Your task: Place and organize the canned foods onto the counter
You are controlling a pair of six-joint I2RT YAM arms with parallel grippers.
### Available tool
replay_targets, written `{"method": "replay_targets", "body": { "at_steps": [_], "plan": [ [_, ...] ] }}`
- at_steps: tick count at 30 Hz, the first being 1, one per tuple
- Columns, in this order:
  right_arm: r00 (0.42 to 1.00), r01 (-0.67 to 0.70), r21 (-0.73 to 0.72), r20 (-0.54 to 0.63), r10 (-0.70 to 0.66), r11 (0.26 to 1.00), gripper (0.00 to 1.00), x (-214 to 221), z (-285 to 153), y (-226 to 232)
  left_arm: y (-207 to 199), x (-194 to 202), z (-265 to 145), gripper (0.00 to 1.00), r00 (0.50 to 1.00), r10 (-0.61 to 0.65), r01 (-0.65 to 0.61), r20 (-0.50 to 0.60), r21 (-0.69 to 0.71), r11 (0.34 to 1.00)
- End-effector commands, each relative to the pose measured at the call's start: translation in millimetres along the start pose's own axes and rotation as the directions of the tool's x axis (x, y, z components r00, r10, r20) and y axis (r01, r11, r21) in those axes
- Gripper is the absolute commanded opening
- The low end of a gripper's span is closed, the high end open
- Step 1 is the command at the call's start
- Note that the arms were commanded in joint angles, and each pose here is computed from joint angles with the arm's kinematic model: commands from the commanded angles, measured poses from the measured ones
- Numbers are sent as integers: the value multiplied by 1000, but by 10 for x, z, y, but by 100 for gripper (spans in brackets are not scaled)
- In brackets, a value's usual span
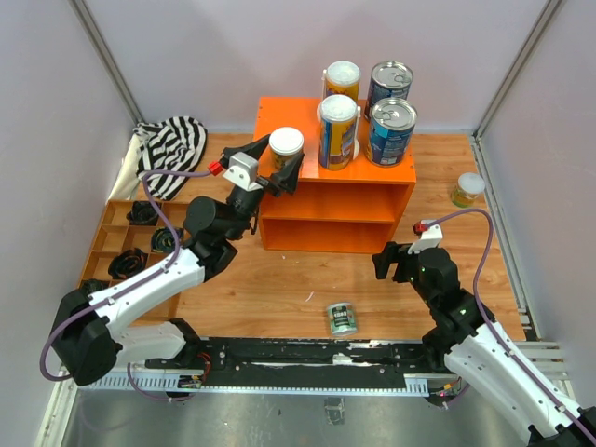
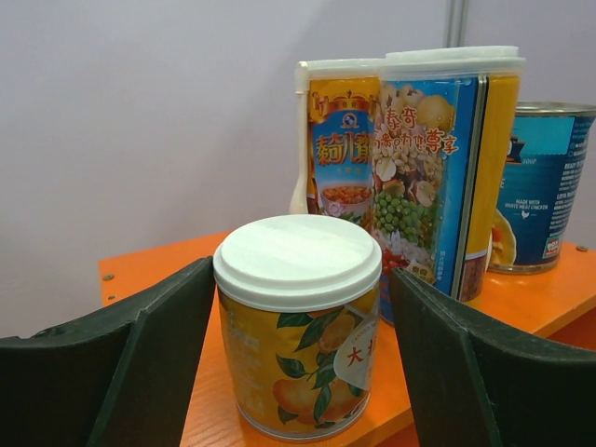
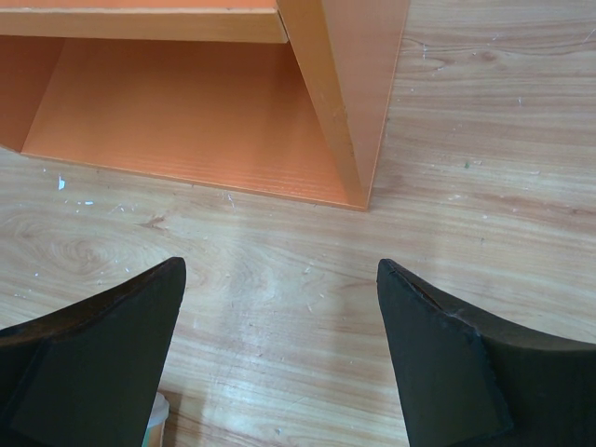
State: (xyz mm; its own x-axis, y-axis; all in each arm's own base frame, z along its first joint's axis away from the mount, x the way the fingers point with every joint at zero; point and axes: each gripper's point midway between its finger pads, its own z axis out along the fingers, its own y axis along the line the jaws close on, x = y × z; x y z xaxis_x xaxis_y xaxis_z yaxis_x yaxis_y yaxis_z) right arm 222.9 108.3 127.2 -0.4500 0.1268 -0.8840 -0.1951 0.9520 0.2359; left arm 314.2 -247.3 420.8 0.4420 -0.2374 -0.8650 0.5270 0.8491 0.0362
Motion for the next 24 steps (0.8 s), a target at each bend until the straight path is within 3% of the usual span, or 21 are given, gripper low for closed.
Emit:
{"method": "replay_targets", "body": {
  "at_steps": [1, 6, 24],
  "plan": [
    [1000, -4, -27, 1, 4, 1000, 85, 6, -16, 63, -15, -29, 3, 77, 1000, -5, 6, -19, 19, 1000],
    [1000, 1, -24, -2, -1, 1000, 85, 2, -8, 61, -13, 56, 34, 63, 999, 7, -7, -46, 15, 1000],
    [1000, 16, -10, -8, -16, 1000, 85, 24, 63, 45, 188, 272, 489, 62, 994, 17, -17, -104, -3, 1000]
  ]
}}
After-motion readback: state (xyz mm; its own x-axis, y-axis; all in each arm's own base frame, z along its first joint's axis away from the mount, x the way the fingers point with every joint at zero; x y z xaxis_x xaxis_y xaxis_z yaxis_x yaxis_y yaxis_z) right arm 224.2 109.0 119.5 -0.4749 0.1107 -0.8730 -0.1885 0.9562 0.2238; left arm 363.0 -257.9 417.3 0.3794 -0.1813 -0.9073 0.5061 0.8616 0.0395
